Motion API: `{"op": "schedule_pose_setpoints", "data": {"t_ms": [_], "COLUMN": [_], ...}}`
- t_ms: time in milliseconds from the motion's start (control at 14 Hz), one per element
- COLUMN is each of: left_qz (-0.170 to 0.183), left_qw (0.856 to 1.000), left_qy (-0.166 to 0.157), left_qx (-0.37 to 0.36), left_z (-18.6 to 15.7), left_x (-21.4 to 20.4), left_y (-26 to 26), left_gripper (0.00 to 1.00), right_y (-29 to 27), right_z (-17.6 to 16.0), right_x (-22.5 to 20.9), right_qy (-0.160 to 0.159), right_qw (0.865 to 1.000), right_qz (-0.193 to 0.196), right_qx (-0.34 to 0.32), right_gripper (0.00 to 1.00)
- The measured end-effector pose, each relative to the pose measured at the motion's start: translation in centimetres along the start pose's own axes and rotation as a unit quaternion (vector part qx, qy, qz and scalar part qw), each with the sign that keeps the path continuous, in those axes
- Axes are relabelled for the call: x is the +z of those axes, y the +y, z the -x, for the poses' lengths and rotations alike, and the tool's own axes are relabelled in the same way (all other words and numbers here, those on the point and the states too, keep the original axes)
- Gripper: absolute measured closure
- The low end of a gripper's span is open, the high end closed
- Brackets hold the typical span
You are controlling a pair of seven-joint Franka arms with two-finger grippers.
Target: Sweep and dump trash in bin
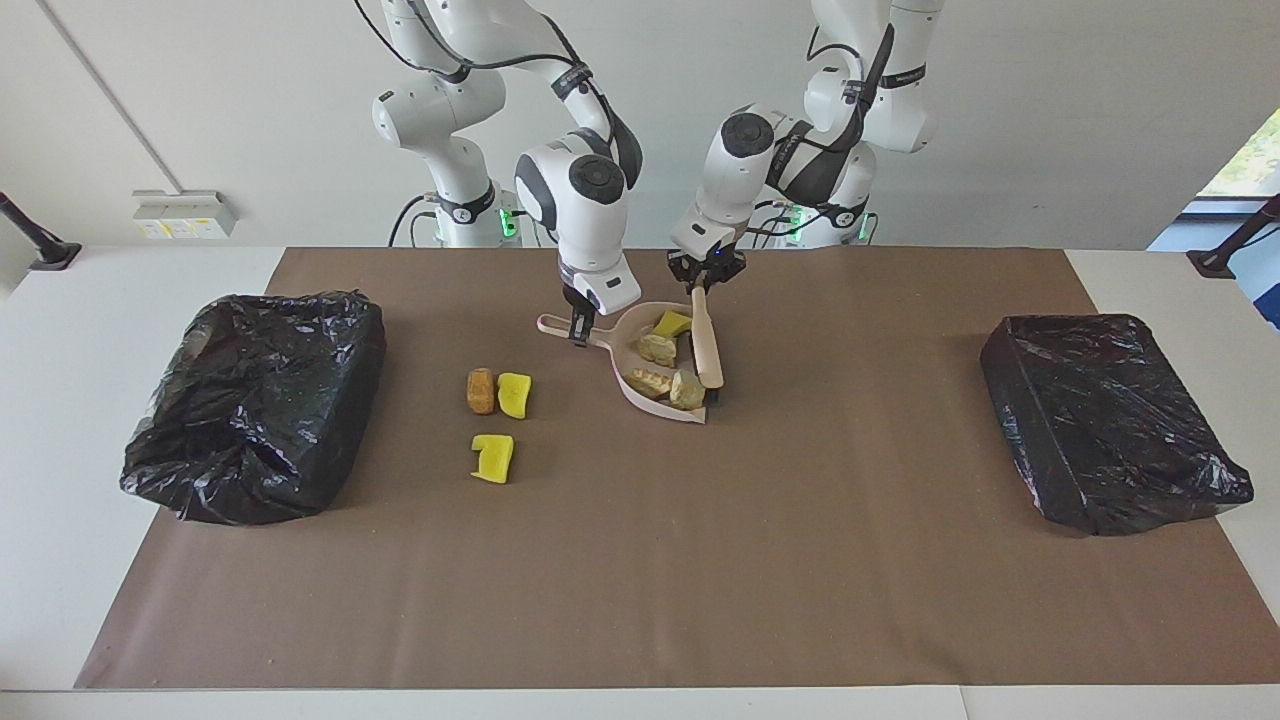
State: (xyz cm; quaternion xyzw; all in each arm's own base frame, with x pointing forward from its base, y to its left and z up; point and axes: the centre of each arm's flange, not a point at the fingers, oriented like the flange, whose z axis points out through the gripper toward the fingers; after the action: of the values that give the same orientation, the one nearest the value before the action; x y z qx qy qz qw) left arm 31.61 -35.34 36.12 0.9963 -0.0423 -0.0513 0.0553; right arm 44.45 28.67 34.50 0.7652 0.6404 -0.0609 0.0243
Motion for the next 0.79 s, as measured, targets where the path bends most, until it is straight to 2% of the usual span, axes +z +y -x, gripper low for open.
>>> {"op": "schedule_pose_setpoints", "data": {"t_ms": [215, 358, 573, 788], "left_qz": [-0.016, -0.016, -0.002, 0.003], "left_qw": [0.999, 0.998, 0.999, 0.999], "left_qy": [-0.036, -0.053, -0.051, -0.046], "left_qx": [0.010, 0.017, 0.015, 0.004], "left_z": [-0.8, -2.4, -4.7, -5.8], "left_x": [-1.6, -4.6, -8.8, -9.4], "left_y": [-0.9, -2.9, -7.7, -9.7], "left_gripper": [0.74, 0.74, 0.74, 0.74], "right_y": [0.0, 0.2, 1.7, 3.7], "right_z": [0.0, 0.1, 1.4, 3.6], "right_x": [0.0, -0.2, -0.9, -2.3], "right_qy": [0.000, -0.002, -0.010, -0.008], "right_qw": [1.000, 1.000, 1.000, 1.000], "right_qz": [0.000, -0.002, -0.012, -0.015], "right_qx": [0.000, 0.002, 0.005, 0.023], "right_gripper": [0.69, 0.69, 0.69, 0.69]}}
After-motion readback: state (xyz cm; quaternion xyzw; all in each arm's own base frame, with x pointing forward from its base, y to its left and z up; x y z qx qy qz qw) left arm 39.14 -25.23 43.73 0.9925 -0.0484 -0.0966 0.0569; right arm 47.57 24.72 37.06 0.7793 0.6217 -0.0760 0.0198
